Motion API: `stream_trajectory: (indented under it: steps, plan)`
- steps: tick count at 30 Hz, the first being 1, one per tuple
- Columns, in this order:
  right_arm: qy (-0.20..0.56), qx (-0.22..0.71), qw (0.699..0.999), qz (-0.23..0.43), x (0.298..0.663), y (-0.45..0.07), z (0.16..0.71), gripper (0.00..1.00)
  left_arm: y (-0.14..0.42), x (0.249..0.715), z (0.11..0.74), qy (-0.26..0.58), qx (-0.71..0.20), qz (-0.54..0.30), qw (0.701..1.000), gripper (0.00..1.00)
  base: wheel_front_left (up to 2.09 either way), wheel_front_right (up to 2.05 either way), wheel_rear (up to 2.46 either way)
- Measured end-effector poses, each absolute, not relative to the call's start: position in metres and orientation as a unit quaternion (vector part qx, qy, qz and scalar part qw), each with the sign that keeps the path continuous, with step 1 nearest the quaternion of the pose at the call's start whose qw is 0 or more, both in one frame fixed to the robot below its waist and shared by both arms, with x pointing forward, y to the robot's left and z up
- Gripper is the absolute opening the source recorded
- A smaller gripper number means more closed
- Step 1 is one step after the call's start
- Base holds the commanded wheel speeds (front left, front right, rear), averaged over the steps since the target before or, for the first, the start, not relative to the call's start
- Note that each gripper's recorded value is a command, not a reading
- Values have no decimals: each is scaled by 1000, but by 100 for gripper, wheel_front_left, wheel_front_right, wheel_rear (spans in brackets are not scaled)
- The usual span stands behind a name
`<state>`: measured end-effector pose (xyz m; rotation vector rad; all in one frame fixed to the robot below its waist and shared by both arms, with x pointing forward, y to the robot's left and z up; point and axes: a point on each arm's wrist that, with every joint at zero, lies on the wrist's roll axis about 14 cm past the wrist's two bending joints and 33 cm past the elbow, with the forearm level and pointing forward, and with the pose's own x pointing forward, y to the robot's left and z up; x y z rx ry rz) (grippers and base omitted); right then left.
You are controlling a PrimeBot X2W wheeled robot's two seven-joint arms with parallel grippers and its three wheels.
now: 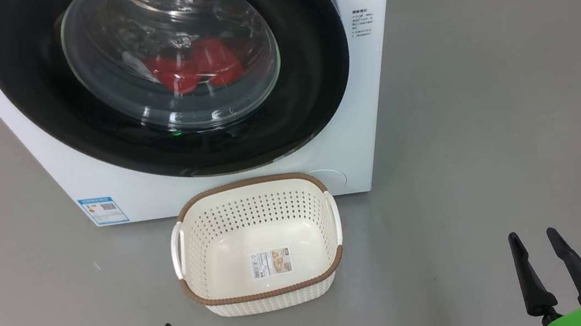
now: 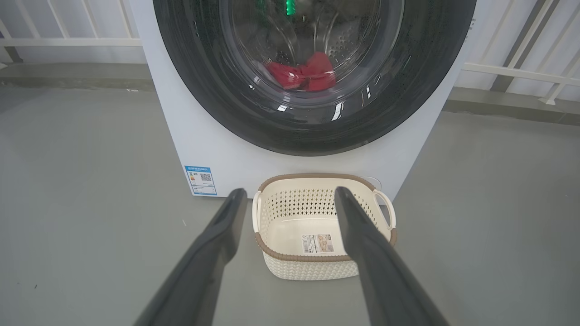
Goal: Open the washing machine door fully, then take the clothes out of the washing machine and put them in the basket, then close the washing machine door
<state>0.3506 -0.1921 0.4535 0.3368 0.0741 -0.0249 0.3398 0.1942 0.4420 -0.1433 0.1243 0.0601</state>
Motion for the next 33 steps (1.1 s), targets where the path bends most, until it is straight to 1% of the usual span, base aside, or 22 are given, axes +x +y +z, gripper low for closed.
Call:
stream_trajectory:
  steps: [6, 7, 9, 12, 15, 24, 33]
  plan:
    - [35, 170, 985, -12, 351, -191, 455, 100, 193, 340, 442, 62, -75, 27, 995, 100, 0, 0, 0]
    - [34, 173, 984, -12, 352, -191, 455, 47, 193, 340, 442, 62, -76, 27, 995, 100, 0, 0, 0]
    - [32, 187, 982, -16, 353, -191, 456, 0, 192, 340, 442, 63, -77, 26, 995, 100, 0, 0, 0]
    - [29, 206, 978, -16, 356, -189, 457, 0, 191, 340, 441, 64, -81, 26, 994, 100, 0, 0, 0]
    - [16, 236, 971, -11, 366, -184, 465, 0, 190, 340, 440, 65, -80, 25, 994, 100, 0, 0, 0]
    - [-54, 316, 947, 34, 419, -160, 518, 0, 187, 343, 439, 68, -87, 25, 994, 100, 0, 0, 0]
    - [-100, 359, 924, 88, 471, -138, 567, 0, 188, 351, 441, 63, -89, 27, 994, 100, 0, 0, 0]
